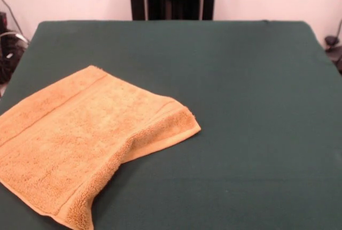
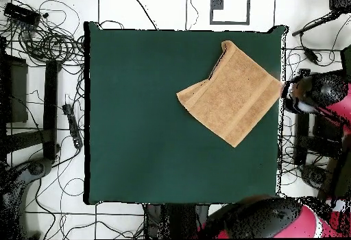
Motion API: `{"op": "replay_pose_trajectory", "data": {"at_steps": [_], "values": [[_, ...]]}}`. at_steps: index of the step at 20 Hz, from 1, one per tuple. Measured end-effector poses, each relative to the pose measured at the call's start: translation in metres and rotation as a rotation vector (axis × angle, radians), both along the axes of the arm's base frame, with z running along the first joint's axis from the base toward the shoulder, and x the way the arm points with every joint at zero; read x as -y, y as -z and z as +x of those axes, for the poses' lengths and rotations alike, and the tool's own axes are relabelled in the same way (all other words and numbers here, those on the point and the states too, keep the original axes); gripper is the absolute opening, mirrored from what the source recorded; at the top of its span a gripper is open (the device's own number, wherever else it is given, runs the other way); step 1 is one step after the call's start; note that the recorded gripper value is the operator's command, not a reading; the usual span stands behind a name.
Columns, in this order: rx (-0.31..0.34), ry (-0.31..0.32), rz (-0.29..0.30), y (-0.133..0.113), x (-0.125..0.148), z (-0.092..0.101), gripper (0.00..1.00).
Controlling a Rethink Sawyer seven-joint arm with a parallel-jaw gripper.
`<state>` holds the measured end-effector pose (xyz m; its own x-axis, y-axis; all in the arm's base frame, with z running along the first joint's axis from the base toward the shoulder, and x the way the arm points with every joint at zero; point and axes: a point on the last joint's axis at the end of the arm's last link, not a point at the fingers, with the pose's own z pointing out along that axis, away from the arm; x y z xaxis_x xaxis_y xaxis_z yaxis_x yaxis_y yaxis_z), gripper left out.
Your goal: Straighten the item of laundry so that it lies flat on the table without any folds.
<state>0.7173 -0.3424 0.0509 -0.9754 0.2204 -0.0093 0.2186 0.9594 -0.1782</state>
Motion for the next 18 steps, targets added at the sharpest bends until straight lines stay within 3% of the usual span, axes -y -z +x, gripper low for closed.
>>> {"op": "replay_pose_trajectory", "data": {"at_steps": [7,18], "values": [[-0.035,0.03,-0.002,0.003,0.032,-0.013,1.0],[-0.027,0.01,-0.045,-0.002,0.046,-0.005,1.0]]}}
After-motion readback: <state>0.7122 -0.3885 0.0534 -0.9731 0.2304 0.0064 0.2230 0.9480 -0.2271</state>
